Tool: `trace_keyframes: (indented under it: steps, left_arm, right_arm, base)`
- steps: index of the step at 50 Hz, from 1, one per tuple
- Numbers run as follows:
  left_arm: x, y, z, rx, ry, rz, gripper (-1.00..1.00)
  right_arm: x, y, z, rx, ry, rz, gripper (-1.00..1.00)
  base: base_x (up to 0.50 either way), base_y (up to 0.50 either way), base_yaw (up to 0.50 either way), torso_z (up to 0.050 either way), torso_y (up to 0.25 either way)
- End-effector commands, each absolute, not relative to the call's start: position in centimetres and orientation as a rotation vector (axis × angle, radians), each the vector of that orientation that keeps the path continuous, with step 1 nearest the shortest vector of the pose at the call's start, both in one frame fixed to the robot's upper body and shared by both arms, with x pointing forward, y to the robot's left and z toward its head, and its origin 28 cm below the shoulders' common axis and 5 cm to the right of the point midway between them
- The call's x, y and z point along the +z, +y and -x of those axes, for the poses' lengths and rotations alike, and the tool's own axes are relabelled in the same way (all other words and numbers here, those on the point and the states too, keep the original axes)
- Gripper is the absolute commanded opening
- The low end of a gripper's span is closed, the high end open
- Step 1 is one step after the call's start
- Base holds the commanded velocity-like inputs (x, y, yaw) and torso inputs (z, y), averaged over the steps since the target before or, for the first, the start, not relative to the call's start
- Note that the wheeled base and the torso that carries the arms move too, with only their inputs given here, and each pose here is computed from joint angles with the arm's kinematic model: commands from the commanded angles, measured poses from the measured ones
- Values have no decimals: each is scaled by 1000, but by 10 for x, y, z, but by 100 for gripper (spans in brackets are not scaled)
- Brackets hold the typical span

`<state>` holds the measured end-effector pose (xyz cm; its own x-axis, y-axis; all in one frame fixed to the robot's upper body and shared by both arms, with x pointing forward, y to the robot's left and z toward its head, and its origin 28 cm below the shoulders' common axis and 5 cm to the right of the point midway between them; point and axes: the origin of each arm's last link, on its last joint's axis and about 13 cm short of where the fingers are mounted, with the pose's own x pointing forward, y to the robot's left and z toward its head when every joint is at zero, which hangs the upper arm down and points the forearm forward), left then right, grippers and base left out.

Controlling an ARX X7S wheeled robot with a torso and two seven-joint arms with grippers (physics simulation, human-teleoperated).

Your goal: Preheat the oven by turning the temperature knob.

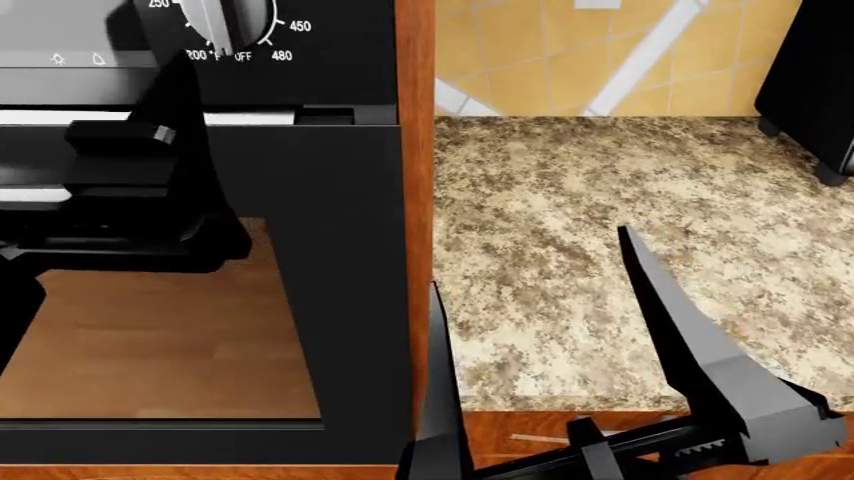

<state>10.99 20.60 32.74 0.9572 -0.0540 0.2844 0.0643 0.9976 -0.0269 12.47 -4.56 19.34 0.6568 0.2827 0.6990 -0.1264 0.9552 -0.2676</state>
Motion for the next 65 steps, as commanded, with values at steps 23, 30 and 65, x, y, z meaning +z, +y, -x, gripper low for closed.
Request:
trace_keyframes:
  steps: [23,30,65]
  left_arm:
    - [347,202,-145,-45,-260,-23,100]
    - [348,200,-146,-55,-255,-28,100]
    - [337,195,-175,-46,-187,-57,100]
  right_arm:
    - [193,-45,-125,241,-812,205,100]
    - [193,-45,-125,243,-809,205,100]
    - [192,-45,-125,246,-805,206,100]
  base:
    - [0,0,0,0,0]
    - [0,0,0,0,0]
    - [0,0,0,0,0]
